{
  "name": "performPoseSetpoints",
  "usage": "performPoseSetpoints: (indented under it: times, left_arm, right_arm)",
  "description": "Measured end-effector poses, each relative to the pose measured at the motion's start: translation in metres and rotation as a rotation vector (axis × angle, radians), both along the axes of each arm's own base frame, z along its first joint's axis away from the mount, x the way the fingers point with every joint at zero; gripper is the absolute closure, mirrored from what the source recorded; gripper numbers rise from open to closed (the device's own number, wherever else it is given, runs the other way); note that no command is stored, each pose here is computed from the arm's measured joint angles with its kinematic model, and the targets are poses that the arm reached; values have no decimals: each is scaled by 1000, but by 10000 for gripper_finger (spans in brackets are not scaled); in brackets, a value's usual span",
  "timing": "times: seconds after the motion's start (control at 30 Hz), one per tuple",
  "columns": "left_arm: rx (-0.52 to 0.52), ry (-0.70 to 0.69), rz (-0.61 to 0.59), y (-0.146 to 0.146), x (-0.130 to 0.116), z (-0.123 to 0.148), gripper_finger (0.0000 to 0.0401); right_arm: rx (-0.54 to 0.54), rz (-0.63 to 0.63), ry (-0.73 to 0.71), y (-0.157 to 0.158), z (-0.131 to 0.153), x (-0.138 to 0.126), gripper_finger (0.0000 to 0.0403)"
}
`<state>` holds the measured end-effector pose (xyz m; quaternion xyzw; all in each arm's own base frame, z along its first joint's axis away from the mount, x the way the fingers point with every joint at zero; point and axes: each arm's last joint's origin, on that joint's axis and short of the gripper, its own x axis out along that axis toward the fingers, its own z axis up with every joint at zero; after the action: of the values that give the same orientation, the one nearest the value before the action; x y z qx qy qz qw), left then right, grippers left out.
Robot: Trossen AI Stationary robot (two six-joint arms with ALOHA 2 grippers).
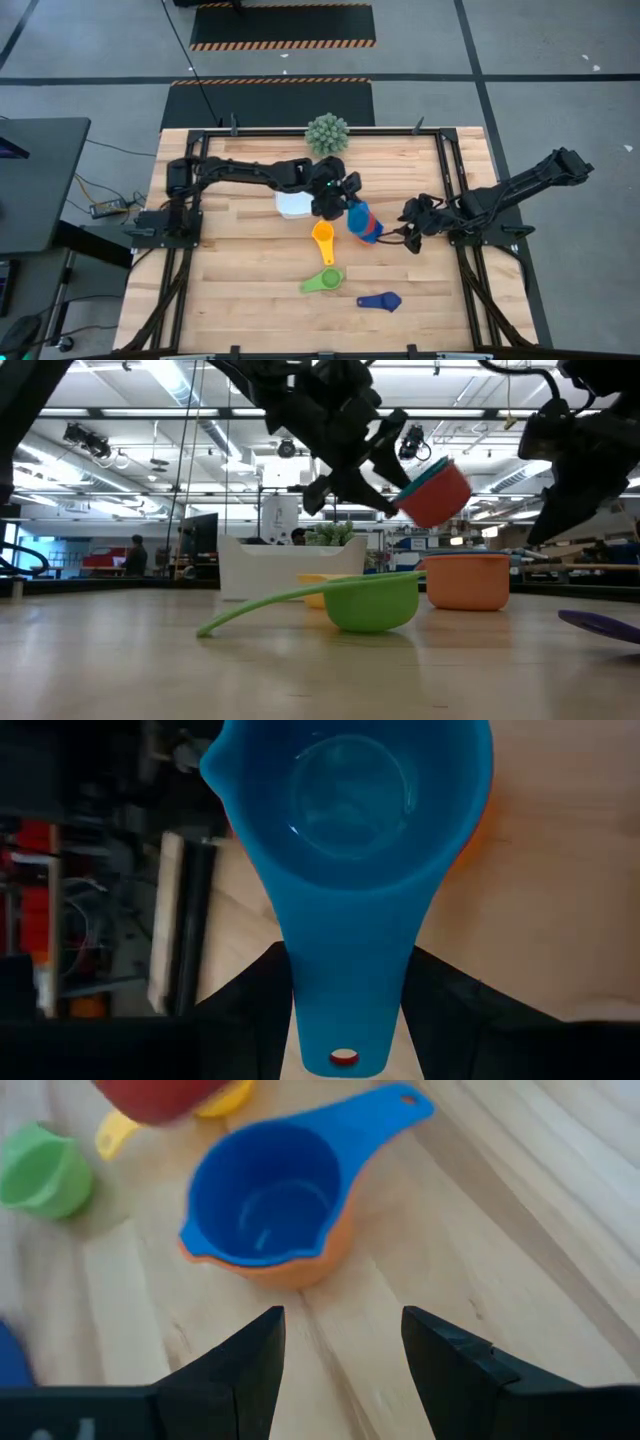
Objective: Nest measuring cups in basket
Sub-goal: Stack the left stacked nesting cups on the right stacked nesting cup
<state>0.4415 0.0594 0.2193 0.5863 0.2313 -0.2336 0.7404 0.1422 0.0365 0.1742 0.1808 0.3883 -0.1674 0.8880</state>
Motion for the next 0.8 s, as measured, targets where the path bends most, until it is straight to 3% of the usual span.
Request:
performPoseSetpoints:
  times: [0.33, 0.6, 0.8]
  left_arm:
    - [-16, 48, -41, 10, 16, 2, 234]
    - [-12, 72, -79, 12, 28, -11, 234]
    - [-21, 106, -83, 12, 29, -19, 234]
  right_arm:
    - [27, -30, -43, 1, -21, 4, 194]
    - [79, -33, -17, 2, -22, 0, 194]
    - [58, -26, -34, 3, -19, -4, 194]
